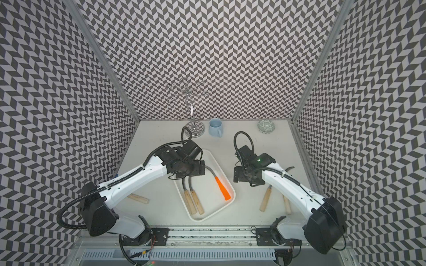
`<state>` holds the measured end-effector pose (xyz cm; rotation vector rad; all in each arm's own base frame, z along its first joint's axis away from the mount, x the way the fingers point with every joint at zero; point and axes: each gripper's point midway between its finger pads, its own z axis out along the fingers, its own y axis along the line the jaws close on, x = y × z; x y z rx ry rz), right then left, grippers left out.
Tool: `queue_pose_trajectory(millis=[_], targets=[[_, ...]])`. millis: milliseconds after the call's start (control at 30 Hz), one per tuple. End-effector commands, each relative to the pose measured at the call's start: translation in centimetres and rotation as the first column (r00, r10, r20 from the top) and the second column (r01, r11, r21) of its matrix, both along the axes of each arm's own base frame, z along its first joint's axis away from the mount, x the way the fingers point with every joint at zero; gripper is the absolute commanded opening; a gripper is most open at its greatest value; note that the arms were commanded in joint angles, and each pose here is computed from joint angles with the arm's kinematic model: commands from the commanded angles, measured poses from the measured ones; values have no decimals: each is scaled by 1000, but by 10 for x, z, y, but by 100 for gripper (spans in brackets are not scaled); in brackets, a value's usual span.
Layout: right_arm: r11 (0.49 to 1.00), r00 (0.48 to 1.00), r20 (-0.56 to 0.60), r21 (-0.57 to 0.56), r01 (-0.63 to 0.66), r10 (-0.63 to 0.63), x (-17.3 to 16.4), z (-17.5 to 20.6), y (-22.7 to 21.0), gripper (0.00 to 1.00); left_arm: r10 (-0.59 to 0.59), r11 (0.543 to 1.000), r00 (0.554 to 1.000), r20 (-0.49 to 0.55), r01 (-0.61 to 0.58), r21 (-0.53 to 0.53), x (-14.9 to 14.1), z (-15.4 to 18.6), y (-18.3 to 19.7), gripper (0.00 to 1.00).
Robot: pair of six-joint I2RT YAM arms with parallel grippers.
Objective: Put small sickles into storage boxes
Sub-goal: Place the sickle in the storage box, then pick up the sickle at the center of the board.
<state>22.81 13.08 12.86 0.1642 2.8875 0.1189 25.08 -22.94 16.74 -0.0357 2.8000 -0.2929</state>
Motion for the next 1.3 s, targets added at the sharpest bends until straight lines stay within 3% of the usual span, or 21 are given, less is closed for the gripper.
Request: queue_pose_trajectory(millis=[0, 167, 300, 400, 467, 733, 1033, 1267], targets=[[996, 996, -11, 8, 88, -88, -2, -1, -11, 100, -120, 991, 986, 118, 126, -44, 11, 28, -12, 100], [988, 985, -83, -9, 152, -152, -15, -11, -30, 100, -182, 976, 963, 200, 202, -81, 9, 44, -16, 100], [978, 970, -127, -15, 208, -208, -22, -22, -48, 100, -158, 972, 940, 302, 202, -119, 12, 66, -11, 100], [960, 949, -147, -12, 280, -278, -28, -33, -66, 100, -235, 917, 869, 436, 346, -197, 4, 96, -26, 99], [948, 934, -165, -7, 319, -316, -32, -41, -75, 100, -236, 906, 844, 482, 370, -205, 2, 109, -25, 99], [919, 907, -169, 15, 393, -385, -21, -54, -84, 100, -340, 870, 786, 516, 471, -145, -8, 117, -25, 100], [914, 900, -164, -27, 405, -404, -23, -76, -97, 97, -408, 738, 656, 635, 646, -194, -36, 161, -40, 100], [912, 901, -150, -18, 410, -408, -23, -86, -105, 92, -390, 706, 637, 665, 671, -229, -46, 171, -40, 100]])
